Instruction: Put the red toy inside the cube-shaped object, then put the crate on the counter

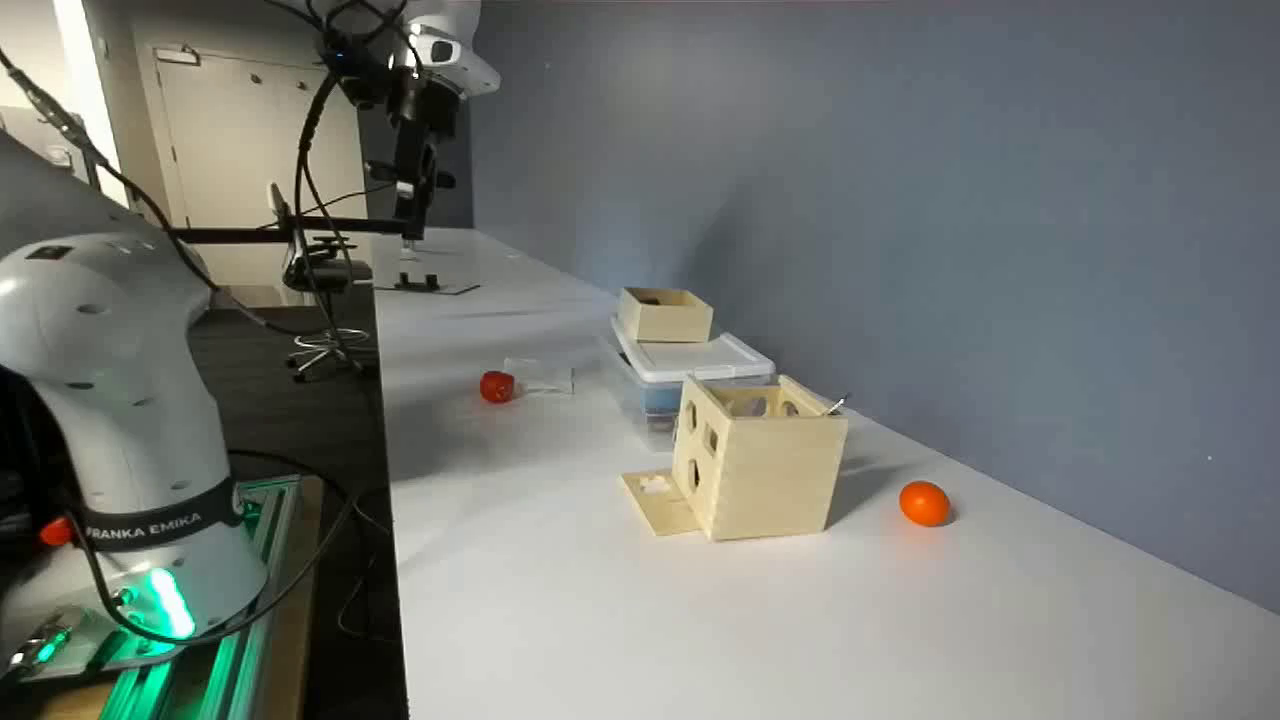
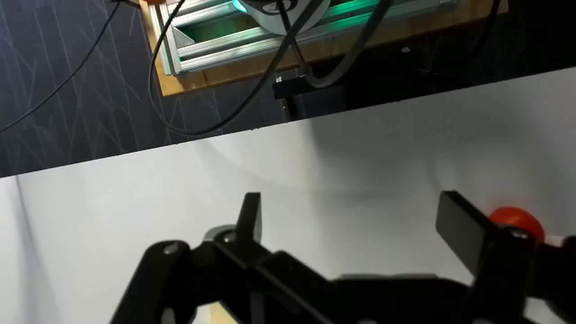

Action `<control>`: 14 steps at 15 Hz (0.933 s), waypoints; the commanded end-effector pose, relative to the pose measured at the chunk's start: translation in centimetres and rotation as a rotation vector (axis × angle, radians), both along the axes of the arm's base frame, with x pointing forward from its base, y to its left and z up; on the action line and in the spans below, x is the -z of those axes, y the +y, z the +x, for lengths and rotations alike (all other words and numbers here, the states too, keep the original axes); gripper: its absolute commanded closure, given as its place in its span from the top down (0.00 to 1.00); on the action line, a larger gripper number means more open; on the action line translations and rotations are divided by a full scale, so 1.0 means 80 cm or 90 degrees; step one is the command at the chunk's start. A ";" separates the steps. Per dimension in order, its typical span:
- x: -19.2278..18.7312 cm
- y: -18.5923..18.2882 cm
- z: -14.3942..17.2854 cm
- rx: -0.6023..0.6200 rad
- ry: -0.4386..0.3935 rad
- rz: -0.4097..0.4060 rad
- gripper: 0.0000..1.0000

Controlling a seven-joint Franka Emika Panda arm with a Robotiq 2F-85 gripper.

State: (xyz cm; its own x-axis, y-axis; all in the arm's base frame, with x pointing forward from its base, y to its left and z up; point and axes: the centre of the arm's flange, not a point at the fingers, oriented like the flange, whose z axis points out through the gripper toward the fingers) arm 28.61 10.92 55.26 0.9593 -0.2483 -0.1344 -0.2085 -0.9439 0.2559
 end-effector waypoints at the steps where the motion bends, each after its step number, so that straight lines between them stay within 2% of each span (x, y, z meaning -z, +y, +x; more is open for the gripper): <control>1: 0.000 0.000 0.000 0.000 0.000 0.000 1.00; 3: 0.000 0.000 0.000 0.000 0.000 0.000 1.00; 6: 0.005 0.029 0.017 -0.028 -0.039 0.024 1.00; 9: 0.013 0.062 0.038 -0.096 -0.078 0.085 1.00; 11: 0.025 0.080 0.054 -0.150 -0.072 0.134 1.00; 14: 0.054 0.097 0.078 -0.226 -0.043 0.181 1.00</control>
State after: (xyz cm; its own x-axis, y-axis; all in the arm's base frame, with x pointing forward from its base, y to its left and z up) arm 32.60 17.71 53.17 0.9993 0.0209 -0.0319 0.0225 -0.9984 0.0520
